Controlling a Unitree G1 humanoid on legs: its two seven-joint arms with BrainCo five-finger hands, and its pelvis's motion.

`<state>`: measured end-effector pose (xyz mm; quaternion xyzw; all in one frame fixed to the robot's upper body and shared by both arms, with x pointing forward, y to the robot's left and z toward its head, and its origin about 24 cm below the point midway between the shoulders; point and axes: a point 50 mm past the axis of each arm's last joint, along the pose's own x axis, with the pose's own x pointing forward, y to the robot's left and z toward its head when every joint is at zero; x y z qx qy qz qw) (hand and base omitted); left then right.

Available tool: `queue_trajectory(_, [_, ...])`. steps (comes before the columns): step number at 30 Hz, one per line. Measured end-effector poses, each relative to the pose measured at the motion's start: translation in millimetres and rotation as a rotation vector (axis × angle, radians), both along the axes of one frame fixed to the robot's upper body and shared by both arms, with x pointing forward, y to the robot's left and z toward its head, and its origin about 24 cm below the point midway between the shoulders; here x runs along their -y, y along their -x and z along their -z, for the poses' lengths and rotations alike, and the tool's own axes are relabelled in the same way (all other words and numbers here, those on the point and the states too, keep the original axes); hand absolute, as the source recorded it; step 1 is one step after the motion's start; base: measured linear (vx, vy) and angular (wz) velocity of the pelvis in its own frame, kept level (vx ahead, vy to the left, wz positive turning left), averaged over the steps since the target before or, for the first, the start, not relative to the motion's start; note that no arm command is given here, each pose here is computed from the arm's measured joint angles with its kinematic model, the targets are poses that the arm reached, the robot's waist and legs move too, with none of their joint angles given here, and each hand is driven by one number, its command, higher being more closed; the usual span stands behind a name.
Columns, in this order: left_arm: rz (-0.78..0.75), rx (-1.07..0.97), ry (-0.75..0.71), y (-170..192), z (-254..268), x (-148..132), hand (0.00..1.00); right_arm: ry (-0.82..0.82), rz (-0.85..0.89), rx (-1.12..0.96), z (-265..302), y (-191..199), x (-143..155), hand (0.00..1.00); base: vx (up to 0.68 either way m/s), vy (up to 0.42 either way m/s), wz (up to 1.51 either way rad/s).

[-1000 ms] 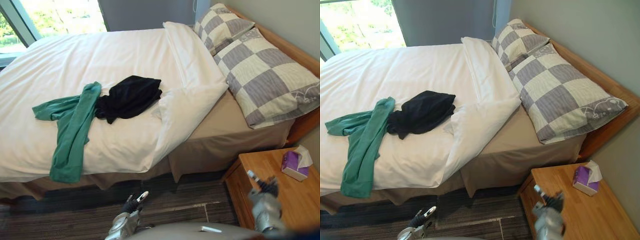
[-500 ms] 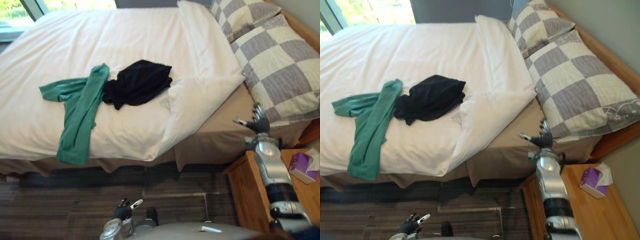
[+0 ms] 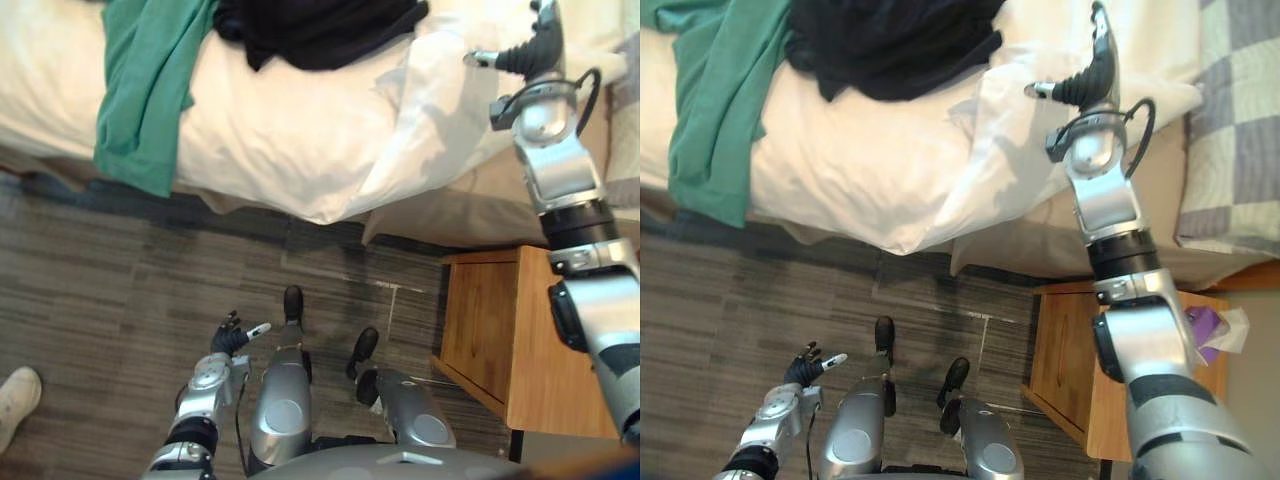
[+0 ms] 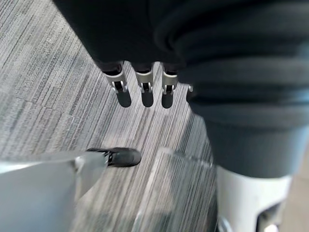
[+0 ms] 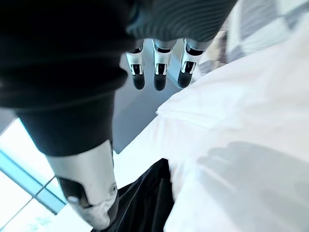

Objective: Tidy the bed and pick cloth on bed and put in laundry

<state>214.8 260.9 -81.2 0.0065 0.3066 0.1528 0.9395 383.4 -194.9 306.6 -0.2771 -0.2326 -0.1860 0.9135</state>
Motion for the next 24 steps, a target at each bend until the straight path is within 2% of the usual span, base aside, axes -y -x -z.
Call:
queue_trajectory(3, [0.0,0.016,-0.034,-10,-10,-10,0.0,0.018,0.026,-0.029,-5,-3,-2,0.0,0.04,-0.004,0.27])
queue_trajectory(10, [0.036,0.04,-0.043,-23,-18,-7,0.0,0.02,0.109,-0.105,-11,-10,5,0.0,0.03,0.023,0.12])
queue_trajectory(17, [0.027,0.138,0.006,-53,-36,9,0.0,0.02,0.202,-0.179,-16,-13,13,0.0,-0.07,0.007,-0.05])
queue_trajectory(18, [0.02,0.157,0.021,-58,-39,12,0.0,0.024,0.219,-0.19,-16,-13,15,1.0,-0.1,-0.001,-0.09])
queue_trajectory(24, [-0.01,0.215,0.106,-69,-45,30,0.0,0.096,0.255,-0.181,-32,-3,27,1.0,-0.08,-0.021,-0.06])
